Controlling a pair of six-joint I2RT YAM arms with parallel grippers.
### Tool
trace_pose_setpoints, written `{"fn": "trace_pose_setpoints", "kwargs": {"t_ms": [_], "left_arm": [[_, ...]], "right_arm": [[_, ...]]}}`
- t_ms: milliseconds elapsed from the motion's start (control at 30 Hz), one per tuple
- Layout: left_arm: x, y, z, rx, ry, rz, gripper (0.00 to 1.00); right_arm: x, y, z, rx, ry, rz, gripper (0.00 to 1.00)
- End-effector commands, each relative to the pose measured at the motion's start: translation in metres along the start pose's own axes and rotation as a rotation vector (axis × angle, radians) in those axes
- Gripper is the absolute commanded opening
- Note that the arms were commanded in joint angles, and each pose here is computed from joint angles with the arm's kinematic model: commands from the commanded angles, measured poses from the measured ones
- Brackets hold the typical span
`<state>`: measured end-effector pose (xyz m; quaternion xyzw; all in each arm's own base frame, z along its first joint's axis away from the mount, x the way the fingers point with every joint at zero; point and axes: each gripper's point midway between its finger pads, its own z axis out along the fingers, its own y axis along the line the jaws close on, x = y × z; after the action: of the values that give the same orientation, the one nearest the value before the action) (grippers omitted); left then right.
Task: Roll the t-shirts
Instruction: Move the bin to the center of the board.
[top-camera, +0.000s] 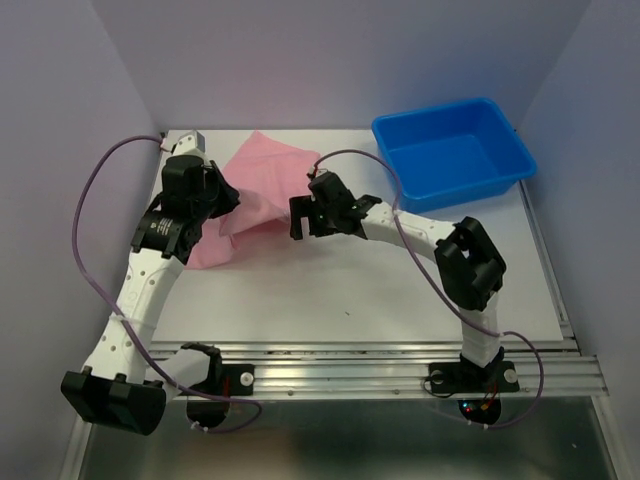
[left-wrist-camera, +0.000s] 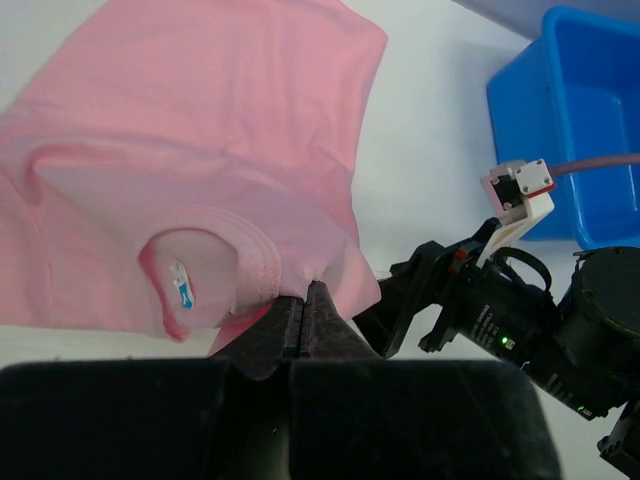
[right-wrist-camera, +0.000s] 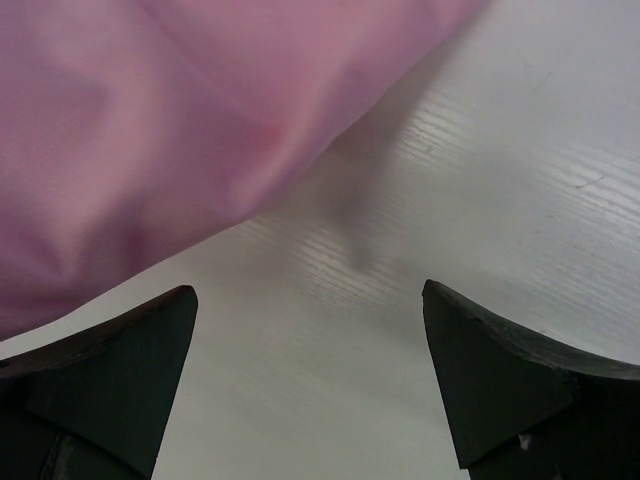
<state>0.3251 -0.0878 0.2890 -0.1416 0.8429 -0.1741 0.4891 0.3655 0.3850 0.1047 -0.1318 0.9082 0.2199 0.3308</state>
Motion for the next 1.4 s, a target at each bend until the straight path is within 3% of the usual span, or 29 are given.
{"fn": "trace_pose_setpoints", "kwargs": {"t_ms": [0, 200, 433, 600, 700, 733, 800, 833, 900, 933, 1200, 1367], "left_arm": [[-0.032, -0.009, -0.026, 0.008, -0.096, 0.031, 0.00], [-0.036, -0.011, -0.034, 0.017, -0.103, 0.030, 0.00], [-0.034, -0.017, -0.035, 0.047, -0.093, 0.022, 0.00], [-0.035, -0.018, -0.036, 0.053, -0.096, 0.016, 0.00], [-0.033, -0.024, -0.038, 0.082, -0.082, 0.016, 0.00], [-0.032, -0.023, -0.038, 0.080, -0.078, 0.018, 0.00], [-0.034, -0.024, -0.039, 0.081, -0.083, 0.020, 0.00], [-0.034, -0.024, -0.039, 0.079, -0.081, 0.022, 0.00], [-0.035, -0.023, -0.041, 0.078, -0.083, 0.026, 0.00], [-0.035, -0.023, -0.041, 0.077, -0.083, 0.027, 0.00], [-0.056, -0.023, -0.047, 0.046, -0.148, 0.016, 0.00], [-0.090, -0.035, -0.061, 0.070, -0.247, 0.004, 0.00]], "right_arm": [[-0.033, 0.014, -0.015, -0.071, -0.098, 0.160, 1.00], [-0.032, 0.017, 0.001, -0.073, -0.110, 0.145, 1.00], [-0.038, 0.020, 0.029, 0.073, -0.209, -0.264, 1.00], [-0.062, 0.021, 0.038, 0.118, -0.342, -0.289, 1.00], [-0.074, 0.029, 0.038, 0.097, -0.393, -0.282, 0.81], [-0.076, 0.030, 0.037, 0.091, -0.402, -0.280, 0.68], [-0.090, 0.036, 0.025, 0.076, -0.461, -0.260, 0.51], [-0.094, 0.035, 0.020, 0.080, -0.482, -0.254, 0.30], [-0.101, 0.032, 0.006, 0.095, -0.523, -0.235, 0.15], [-0.102, 0.028, 0.002, 0.113, -0.531, -0.231, 0.02], [-0.117, 0.036, -0.056, 0.048, -0.604, -0.187, 0.01], [-0.143, 0.036, -0.128, 0.041, -0.710, -0.163, 0.01]]}}
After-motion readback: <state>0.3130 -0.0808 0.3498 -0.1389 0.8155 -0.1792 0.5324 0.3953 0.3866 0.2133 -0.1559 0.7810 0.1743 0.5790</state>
